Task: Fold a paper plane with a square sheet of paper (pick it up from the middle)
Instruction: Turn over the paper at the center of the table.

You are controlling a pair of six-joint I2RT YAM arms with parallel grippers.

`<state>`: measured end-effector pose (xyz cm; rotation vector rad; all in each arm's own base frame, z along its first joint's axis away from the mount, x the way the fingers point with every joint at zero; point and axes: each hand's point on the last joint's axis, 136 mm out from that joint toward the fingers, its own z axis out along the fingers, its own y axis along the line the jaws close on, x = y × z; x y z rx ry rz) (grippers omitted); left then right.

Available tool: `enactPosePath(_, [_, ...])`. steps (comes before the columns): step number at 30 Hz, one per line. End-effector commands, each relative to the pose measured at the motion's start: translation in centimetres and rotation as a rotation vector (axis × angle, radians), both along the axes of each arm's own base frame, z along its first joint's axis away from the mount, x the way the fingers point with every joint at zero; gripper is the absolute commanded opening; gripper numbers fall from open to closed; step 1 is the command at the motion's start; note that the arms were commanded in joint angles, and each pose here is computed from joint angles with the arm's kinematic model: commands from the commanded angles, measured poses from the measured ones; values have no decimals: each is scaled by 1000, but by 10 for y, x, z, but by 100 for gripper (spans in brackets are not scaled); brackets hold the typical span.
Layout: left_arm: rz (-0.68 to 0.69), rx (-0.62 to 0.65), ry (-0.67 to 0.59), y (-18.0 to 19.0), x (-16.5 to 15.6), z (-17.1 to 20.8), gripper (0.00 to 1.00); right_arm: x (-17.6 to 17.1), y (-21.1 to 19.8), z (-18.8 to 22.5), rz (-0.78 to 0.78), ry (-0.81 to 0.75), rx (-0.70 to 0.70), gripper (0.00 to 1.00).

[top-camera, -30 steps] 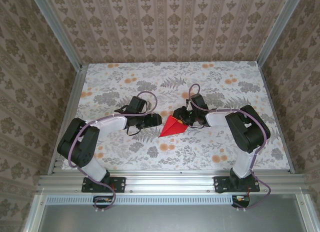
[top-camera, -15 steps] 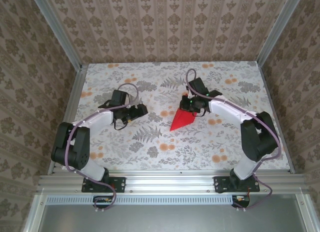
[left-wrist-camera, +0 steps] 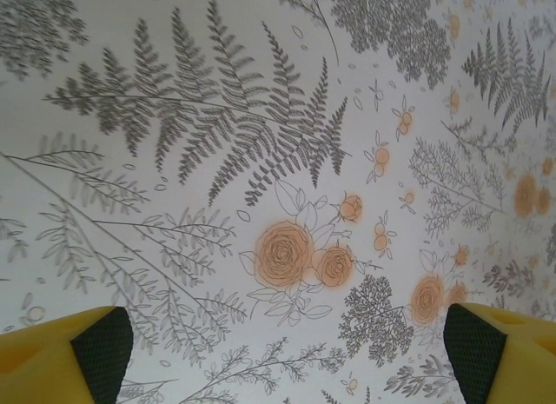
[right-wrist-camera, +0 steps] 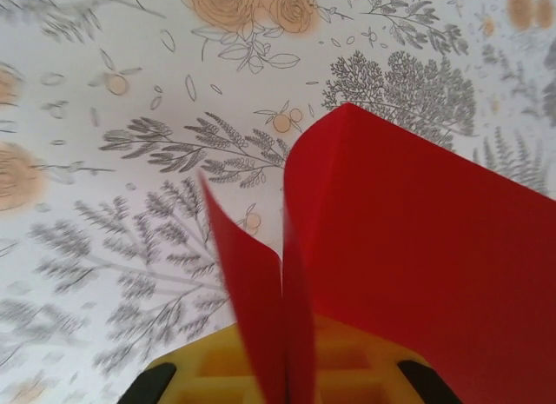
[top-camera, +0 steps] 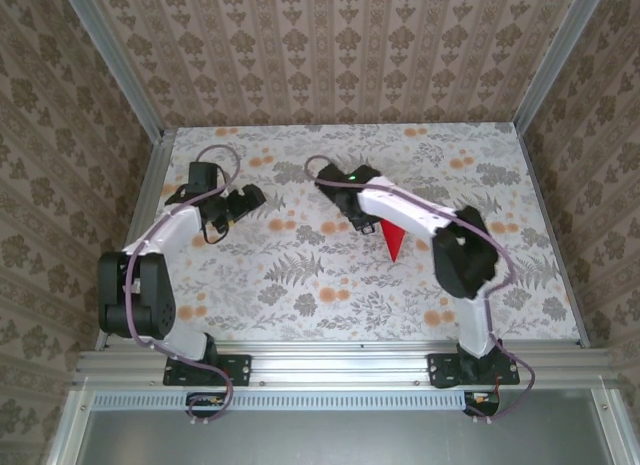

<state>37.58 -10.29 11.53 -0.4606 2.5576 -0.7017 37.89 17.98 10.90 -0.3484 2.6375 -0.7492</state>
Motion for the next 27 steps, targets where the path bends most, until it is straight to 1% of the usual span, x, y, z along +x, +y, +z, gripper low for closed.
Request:
enactPosePath(1, [35, 4, -36, 7, -1, 32, 96, -1, -7, 3, 45, 4, -267, 11])
enactPosePath(5, [83, 38, -50, 24, -7, 49, 97, 3, 20, -24, 86, 25, -305, 22])
enactPosePath(8, [126, 10, -69, 35, -14, 62, 97, -3, 38, -45, 111, 56, -287, 26])
enactPosePath(10, [141, 3, -85, 40, -19, 71, 98, -9, 48, -53, 127, 69, -260, 26])
enactPosePath(13, [155, 14, -95, 48, -27, 80, 98, -16, 60, -56, 141, 74, -225, 30])
enactPosePath(15, [160, 17, -97, 52, -32, 82, 99, -20, 67, -58, 152, 79, -198, 30])
enactPosePath(17, [161, 16, -98, 53, -36, 83, 99, -25, 71, -64, 155, 92, -182, 26])
enactPosePath(18, [162, 16, -97, 54, -39, 82, 99, -27, 72, -67, 152, 98, -181, 26])
enactPosePath(21, [162, 20, -87, 56, -43, 79, 99, -34, 77, -75, 149, 119, -157, 29])
enactPosePath(24, [159, 14, -73, 55, -46, 74, 99, -41, 86, -80, 156, 142, -105, 31])
enactPosePath(27, [158, 13, -65, 55, -49, 71, 99, -46, 96, -75, 164, 153, -46, 35])
